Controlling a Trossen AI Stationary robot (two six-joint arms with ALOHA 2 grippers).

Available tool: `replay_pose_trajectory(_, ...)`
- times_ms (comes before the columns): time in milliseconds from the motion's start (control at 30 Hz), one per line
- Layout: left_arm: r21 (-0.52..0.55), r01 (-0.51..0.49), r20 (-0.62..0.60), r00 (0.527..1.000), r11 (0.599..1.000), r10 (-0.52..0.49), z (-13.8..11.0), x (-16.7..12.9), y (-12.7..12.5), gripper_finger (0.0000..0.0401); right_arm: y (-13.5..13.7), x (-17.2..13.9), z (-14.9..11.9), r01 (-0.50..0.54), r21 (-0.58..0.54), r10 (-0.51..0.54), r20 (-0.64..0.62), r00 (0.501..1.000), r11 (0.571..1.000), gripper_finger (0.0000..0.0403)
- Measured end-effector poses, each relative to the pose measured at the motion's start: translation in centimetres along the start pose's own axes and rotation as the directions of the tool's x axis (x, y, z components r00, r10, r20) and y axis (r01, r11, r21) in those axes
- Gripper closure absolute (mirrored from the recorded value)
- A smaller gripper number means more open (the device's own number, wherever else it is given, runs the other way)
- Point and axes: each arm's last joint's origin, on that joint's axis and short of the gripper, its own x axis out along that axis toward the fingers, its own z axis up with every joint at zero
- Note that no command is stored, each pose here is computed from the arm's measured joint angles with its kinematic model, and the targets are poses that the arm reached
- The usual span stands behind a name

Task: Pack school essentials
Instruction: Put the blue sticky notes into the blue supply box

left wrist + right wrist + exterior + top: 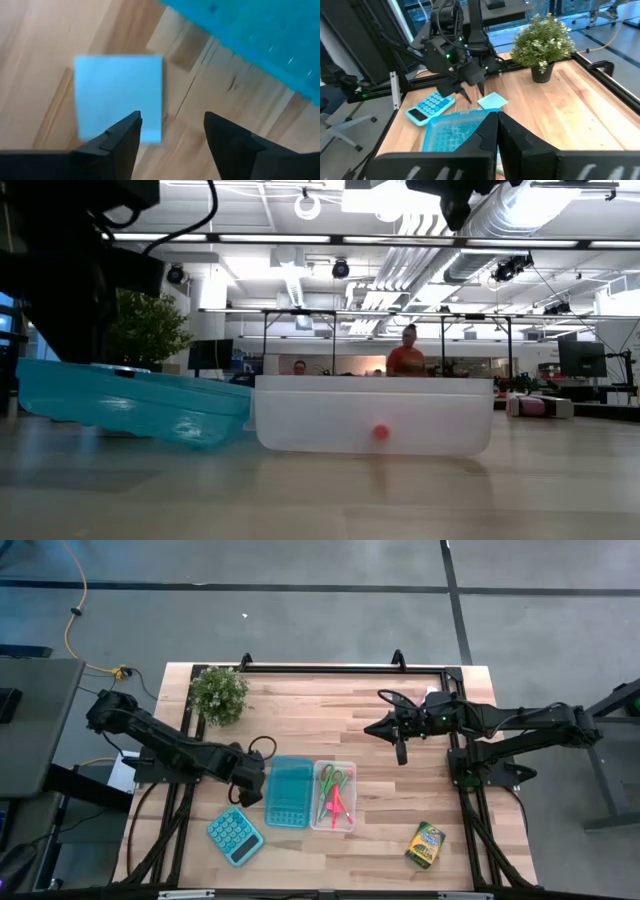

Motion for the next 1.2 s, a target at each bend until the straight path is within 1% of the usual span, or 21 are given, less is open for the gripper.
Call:
replay_pose_trajectory(67,0.03,0.018,0.031,0.999,0.999,-0.019,0.1,0.5,0.0,0.0178,0.0,0.0,0.0,0.006,0.002,-0.006,0.001,1.0,1.0,0.0403)
replay_pose_trajectory(200,0.048,-0.042,0.069,0.997,0.998,0.039,0.0,0.8,0.4,0.0165,0.0,0.0,-0.1,0.009,0.004,-0.009,-0.006,1.0,1.0,0.0403)
replay_pose_trajectory(267,0.046,-0.05,0.06,0.997,0.998,0.047,-0.2,1.2,0.7,0.0165,0.0,0.0,-0.1,0.01,0.004,-0.01,-0.013,1.0,1.0,0.0403)
replay_pose_trajectory(433,0.05,-0.031,0.028,0.999,0.998,0.03,-0.9,2.2,1.1,0.0166,-0.1,0.0,-0.4,0.015,0.003,-0.015,-0.039,0.999,1.0,0.0403)
replay_pose_trajectory(633,0.043,-0.041,0.072,0.997,0.998,0.038,-1.4,3.2,1.5,0.0166,-0.1,0.0,-0.5,0.017,0.003,-0.017,-0.048,0.999,1.0,0.0403)
replay_pose_trajectory(767,0.065,-0.069,0.093,0.994,0.996,0.063,-1.7,3.5,1.8,0.0166,-0.1,0.0,-0.5,0.017,0.003,-0.016,-0.048,0.999,1.0,0.0403)
replay_pose_trajectory(900,0.063,-0.089,0.092,0.992,0.994,0.083,-2.1,3.9,2.2,0.017,-0.1,0.0,-0.5,0.017,0.003,-0.016,-0.048,0.999,1.0,0.0403)
replay_pose_trajectory(967,0.054,-0.098,0.094,0.991,0.994,0.092,-2.3,4.1,2.4,0.0181,-0.1,0.0,-0.5,0.017,0.006,-0.016,-0.048,0.999,1.0,0.0403)
replay_pose_trajectory(1033,0.043,-0.112,0.102,0.989,0.993,0.107,-2.4,4.2,2.5,0.0202,-0.1,0.0,-0.5,0.017,0.009,-0.017,-0.048,0.999,1.0,0.0403)
replay_pose_trajectory(1200,0.049,-0.131,0.11,0.986,0.99,0.125,-2.4,4.3,2.6,0.0281,-0.1,0.0,-0.5,0.017,0.01,-0.017,-0.048,0.999,1.0,0.0403)
